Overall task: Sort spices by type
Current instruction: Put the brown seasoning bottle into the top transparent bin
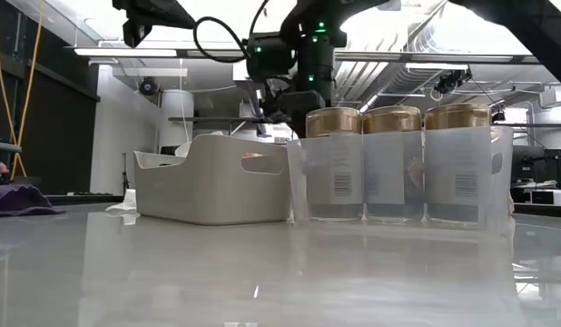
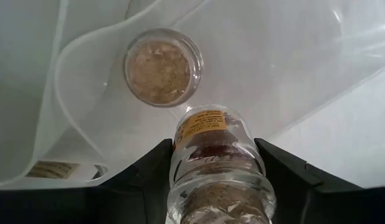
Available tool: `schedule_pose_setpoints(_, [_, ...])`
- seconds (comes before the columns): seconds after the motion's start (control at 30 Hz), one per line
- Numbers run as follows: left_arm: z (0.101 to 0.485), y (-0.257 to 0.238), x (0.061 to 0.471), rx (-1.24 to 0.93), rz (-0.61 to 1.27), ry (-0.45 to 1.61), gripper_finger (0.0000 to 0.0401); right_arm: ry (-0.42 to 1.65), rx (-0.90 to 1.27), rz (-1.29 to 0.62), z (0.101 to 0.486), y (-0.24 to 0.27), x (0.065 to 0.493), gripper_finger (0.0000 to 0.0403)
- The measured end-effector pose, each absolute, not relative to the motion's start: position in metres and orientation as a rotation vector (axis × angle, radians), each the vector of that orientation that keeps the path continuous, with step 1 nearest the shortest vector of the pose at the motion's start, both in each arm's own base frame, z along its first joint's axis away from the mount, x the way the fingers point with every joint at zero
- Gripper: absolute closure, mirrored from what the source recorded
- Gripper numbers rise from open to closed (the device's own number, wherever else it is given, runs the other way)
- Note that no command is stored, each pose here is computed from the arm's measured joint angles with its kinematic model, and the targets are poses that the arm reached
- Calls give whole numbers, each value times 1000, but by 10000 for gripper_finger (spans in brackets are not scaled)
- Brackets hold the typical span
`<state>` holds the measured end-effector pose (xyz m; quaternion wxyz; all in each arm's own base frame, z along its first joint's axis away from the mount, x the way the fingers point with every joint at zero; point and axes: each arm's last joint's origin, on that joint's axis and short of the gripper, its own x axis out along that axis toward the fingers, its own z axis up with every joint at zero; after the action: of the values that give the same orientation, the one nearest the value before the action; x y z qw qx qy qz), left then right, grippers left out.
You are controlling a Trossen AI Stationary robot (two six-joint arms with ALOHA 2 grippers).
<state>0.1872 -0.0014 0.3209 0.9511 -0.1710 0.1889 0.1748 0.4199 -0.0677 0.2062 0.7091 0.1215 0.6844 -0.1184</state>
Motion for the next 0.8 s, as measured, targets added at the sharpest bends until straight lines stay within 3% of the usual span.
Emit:
schedule_pose_setpoints(0.47, [321, -1, 187, -348, 356, 379, 401, 1473, 391, -376, 204, -72, 423, 207])
schedule_pose_setpoints(0.8, [321, -1, 187, -346, 356, 381, 401, 1404, 785, -636, 198, -89, 423, 206])
